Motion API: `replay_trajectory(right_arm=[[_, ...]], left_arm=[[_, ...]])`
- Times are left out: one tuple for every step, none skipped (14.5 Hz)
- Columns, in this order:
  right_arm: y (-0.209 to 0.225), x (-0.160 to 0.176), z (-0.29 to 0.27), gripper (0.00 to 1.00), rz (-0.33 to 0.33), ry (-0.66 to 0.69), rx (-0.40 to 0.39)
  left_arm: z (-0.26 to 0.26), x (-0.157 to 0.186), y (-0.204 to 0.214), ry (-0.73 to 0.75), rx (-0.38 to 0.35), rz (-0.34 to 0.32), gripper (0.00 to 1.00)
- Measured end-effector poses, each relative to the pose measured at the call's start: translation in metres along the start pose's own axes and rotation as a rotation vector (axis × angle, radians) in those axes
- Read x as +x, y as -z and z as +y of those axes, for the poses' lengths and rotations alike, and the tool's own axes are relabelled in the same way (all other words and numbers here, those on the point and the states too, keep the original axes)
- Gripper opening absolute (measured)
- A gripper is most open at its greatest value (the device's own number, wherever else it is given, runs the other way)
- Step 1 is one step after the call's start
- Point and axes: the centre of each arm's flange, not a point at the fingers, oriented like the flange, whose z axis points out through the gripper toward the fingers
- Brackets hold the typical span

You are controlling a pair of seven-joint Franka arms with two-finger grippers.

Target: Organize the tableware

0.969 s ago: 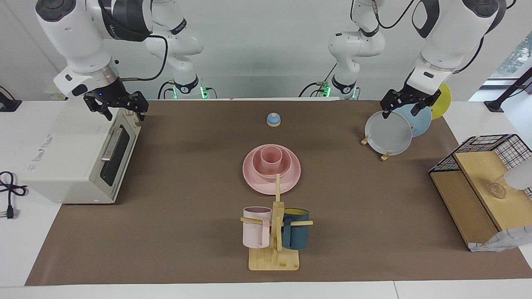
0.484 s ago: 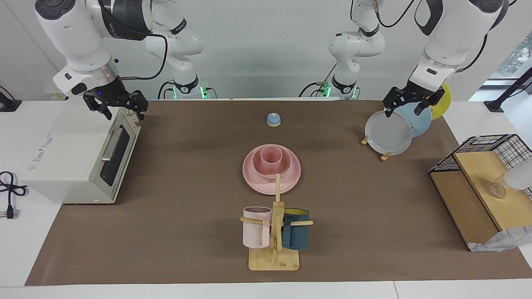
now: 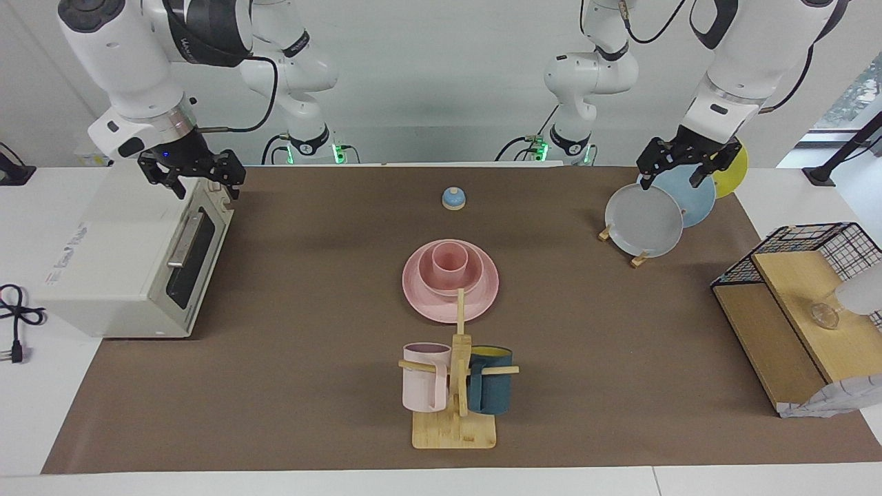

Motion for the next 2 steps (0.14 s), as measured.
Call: replay_trajectory(right_arm=[[0.0000, 0.0000, 0.0000, 1.00, 0.000, 0.000, 0.000], [0.0000, 0.0000, 0.0000, 1.00, 0.000, 0.000, 0.000]], left_arm=[[0.0001, -0.0001, 0.0000, 0.000, 0.000, 0.000, 1.00], [0.0001, -0.0001, -0.0001, 0.000, 0.000, -0.001, 1.00]])
